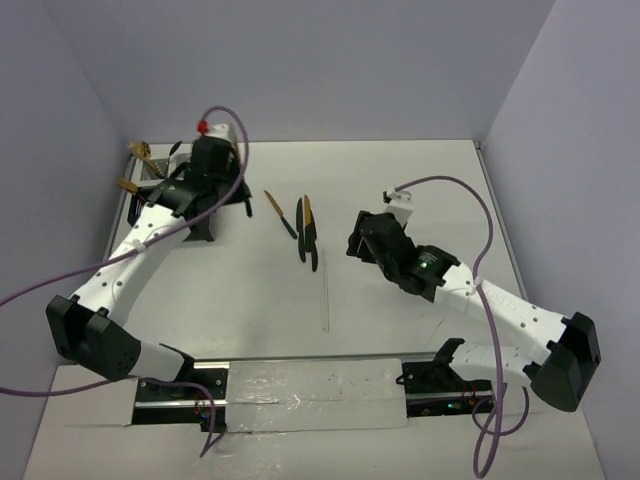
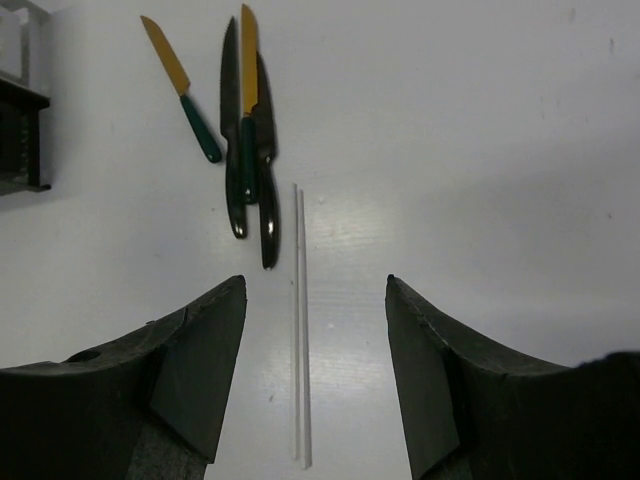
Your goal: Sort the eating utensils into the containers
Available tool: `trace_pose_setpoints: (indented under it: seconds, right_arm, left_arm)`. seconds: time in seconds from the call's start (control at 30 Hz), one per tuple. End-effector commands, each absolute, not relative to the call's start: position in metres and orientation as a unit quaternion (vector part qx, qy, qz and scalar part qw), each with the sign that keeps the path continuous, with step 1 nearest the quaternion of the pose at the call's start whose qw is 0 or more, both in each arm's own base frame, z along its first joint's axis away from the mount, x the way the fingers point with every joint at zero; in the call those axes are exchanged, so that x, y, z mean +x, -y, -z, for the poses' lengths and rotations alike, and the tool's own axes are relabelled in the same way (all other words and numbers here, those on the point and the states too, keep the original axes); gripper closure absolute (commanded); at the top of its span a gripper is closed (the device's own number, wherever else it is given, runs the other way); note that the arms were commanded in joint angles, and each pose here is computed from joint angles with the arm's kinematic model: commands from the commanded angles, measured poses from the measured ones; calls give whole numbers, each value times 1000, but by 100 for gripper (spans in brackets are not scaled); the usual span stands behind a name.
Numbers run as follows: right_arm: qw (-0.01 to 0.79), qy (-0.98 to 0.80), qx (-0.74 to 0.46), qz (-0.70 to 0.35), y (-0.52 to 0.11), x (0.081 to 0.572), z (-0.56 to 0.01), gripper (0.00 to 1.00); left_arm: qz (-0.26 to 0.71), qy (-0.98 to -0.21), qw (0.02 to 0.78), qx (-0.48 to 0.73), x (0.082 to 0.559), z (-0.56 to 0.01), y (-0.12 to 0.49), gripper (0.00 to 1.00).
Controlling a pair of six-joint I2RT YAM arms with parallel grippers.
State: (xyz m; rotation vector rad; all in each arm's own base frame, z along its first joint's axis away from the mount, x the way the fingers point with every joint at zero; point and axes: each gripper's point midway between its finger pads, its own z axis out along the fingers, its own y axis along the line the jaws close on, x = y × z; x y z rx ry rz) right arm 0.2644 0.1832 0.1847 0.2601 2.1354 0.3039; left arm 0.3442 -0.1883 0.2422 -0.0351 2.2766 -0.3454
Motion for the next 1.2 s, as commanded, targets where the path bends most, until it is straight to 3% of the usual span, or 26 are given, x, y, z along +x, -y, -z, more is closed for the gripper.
trace_pose_setpoints:
  seconds: [0.0, 0.2, 0.33, 0.47, 0.7, 1.17]
  right_arm:
    - [504, -841, 70, -184, -210, 292, -227, 35]
    - [510, -838, 58, -183, -220, 320, -232, 35]
    - [523, -830, 56, -183, -220, 332, -239, 35]
    - [527, -826, 61, -189, -217, 341, -239, 35]
    - [517, -833, 71, -182, -213, 347, -228, 35]
    - [508, -841, 79, -170, -201, 350, -209, 35]
  left_arm:
    - [68, -830, 547, -83, 409, -314, 108, 100]
    - [-43, -748, 636, -184, 442, -334, -17, 100]
    - [-52, -674, 709, -202, 444, -345, -63, 100]
    - [-76, -667, 711, -209, 449, -316, -110, 100]
    - [-62, -671, 720, -166, 470, -295, -116, 100]
    - [26, -705, 692, -150, 489, -310, -93, 100]
